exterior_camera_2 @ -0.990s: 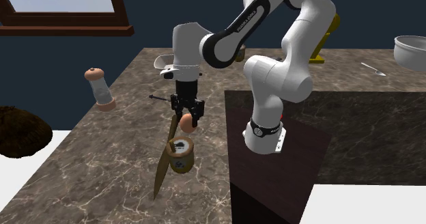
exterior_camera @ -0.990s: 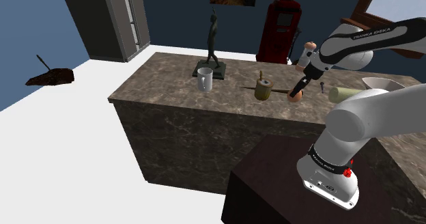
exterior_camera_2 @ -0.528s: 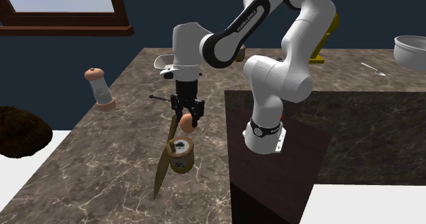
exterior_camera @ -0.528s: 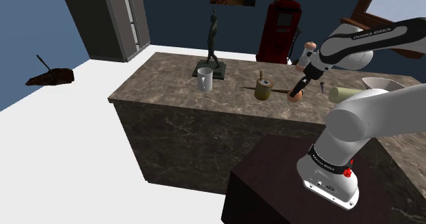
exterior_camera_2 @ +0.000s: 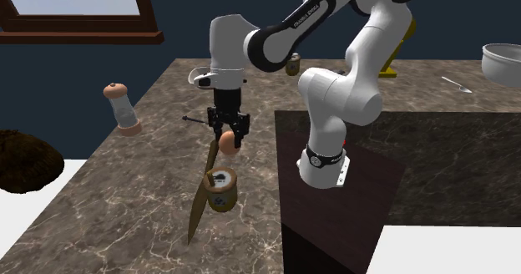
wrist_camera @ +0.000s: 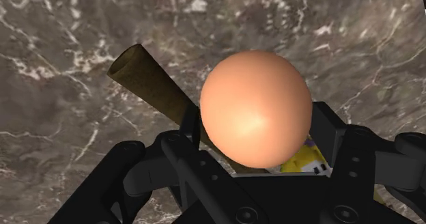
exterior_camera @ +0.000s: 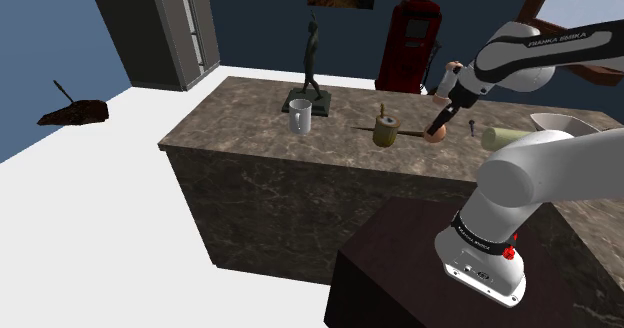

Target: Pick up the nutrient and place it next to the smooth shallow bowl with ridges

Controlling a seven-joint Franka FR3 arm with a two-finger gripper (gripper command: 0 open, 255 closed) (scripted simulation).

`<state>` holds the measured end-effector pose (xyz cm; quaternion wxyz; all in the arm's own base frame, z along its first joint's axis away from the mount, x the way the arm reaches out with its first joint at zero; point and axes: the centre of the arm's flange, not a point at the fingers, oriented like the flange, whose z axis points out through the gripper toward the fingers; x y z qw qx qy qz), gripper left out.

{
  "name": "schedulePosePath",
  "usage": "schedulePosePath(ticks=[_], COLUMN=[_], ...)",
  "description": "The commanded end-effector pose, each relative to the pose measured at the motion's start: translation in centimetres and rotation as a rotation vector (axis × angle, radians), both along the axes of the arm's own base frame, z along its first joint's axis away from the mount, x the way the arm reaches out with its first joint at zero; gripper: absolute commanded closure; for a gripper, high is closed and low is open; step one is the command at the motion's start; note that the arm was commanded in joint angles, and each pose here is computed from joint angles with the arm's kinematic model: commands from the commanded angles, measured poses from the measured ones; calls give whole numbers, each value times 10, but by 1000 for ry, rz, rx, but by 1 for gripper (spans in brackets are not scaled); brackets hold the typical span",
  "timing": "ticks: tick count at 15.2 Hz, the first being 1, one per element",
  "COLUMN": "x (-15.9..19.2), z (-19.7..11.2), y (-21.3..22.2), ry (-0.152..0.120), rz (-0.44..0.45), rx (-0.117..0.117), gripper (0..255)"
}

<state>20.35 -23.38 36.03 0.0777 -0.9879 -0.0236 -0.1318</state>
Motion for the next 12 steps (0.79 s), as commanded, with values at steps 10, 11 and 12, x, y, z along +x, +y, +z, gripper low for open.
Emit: schedulePosePath(ticks=[10,11,12], x=[0,0,0], z=[59,65,70], y=[0,0,0], ry=[0,0,0], rz=[0,0,0], rx=[0,0,0], gripper=[255,255,255])
